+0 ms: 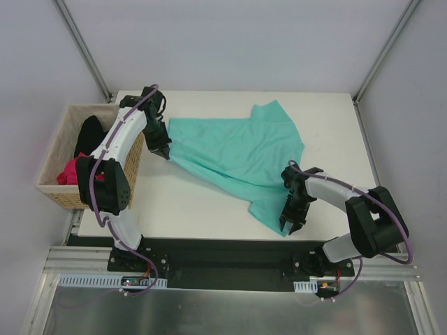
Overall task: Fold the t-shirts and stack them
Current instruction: Grap the side of the flattened tshirt closest away from the robot with both arms
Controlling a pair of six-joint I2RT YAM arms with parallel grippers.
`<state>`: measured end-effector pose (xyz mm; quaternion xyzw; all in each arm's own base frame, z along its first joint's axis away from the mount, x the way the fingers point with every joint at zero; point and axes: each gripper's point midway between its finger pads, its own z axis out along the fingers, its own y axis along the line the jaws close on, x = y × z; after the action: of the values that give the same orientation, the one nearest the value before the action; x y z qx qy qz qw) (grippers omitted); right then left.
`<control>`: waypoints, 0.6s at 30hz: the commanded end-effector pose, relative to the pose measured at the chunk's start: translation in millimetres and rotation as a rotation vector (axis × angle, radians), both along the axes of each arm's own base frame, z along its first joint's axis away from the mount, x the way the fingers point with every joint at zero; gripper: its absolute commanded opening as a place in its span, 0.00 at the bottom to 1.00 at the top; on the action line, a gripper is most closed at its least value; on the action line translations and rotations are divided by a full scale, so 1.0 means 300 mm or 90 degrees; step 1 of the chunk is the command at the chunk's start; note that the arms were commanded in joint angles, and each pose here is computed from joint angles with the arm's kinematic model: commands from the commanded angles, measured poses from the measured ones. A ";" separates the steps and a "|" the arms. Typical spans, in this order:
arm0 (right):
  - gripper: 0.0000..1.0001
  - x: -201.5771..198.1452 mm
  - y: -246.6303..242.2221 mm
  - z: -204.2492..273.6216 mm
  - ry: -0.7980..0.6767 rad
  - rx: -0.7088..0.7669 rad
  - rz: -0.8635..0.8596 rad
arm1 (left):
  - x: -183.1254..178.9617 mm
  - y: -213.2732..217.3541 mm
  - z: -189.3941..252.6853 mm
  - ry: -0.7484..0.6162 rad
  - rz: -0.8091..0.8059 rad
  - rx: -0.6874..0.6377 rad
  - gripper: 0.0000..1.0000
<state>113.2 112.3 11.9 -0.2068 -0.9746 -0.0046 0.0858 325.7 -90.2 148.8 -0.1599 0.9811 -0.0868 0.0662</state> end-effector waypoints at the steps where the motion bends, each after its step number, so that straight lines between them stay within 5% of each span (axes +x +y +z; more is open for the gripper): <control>1: 0.32 -0.022 0.005 0.014 0.005 0.002 -0.018 | -0.047 0.013 0.052 -0.009 -0.004 -0.009 0.00; 9: 0.21 -0.025 0.007 0.010 0.007 0.001 -0.017 | -0.055 0.019 0.059 -0.014 -0.003 -0.005 0.00; 13: 0.01 -0.028 0.010 0.006 0.009 0.003 -0.015 | -0.065 0.022 0.052 -0.009 -0.003 -0.002 0.00; 18: 0.01 -0.018 0.013 0.010 0.004 0.002 -0.013 | -0.069 0.026 0.044 -0.004 -0.002 0.001 0.00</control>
<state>110.4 114.8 11.6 -0.2103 -0.9737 -0.0070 0.0877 315.3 -89.2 148.8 -0.1601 0.9813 -0.0871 0.0615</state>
